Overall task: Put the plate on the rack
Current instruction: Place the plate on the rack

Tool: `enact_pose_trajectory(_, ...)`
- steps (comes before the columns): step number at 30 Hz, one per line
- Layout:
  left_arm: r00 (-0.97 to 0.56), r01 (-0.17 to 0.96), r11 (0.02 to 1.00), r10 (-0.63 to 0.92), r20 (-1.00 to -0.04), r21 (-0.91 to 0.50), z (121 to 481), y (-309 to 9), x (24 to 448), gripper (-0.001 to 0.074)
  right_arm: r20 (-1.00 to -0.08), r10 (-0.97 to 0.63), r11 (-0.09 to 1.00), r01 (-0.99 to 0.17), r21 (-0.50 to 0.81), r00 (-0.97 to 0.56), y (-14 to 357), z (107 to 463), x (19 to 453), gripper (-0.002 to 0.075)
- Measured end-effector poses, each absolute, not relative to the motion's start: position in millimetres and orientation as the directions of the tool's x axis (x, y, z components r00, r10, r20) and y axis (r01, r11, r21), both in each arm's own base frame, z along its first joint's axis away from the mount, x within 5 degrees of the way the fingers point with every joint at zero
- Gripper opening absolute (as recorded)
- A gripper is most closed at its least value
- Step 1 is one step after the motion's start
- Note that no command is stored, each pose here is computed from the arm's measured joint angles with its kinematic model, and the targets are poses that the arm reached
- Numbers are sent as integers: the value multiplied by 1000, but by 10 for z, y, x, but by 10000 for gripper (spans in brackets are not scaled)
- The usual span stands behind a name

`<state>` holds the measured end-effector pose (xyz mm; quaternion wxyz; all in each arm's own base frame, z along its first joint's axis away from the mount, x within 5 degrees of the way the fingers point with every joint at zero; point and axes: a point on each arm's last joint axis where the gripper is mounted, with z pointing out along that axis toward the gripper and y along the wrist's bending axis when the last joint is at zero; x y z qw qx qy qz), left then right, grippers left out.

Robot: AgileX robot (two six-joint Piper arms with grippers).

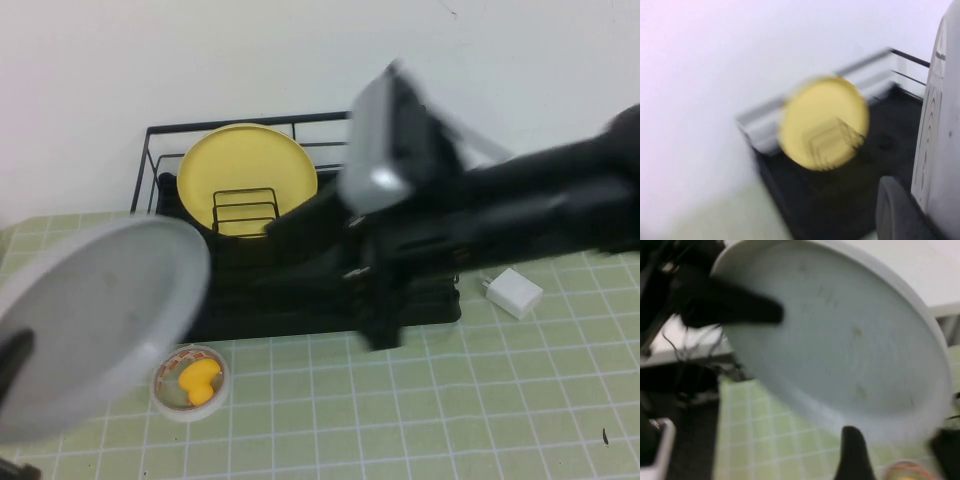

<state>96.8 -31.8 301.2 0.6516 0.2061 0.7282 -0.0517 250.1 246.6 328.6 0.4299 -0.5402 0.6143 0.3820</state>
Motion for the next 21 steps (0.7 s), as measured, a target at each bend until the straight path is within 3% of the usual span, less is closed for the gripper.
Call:
enact_pose_trajectory(3,39,314,884,352,-935,346,3074,-285,1005,107,-918,-389,114,-985,-128,74,2246,3494,2431,349)
enact_pose_trajectory(6,106,298,811,496,-862,503,3079,-290,1086,107,-869,-475,82,-975,-204,142,2031,3593,2347,209)
enact_pose_trajectory(10,153,324,715,606,-781,619,3053,-332,1283,107,-780,-611,10,-984,-179,136,1881,3518,2264,45)
enact_pose_trajectory(16,203,331,551,752,-628,766,3252,-363,1796,107,-590,-802,-35,-994,-107,92,1701,3331,2217,4)
enact_pose_trajectory(21,264,422,458,764,-589,782,3295,-469,2429,107,-531,-845,-19,-996,-82,60,1630,3228,2219,-1)
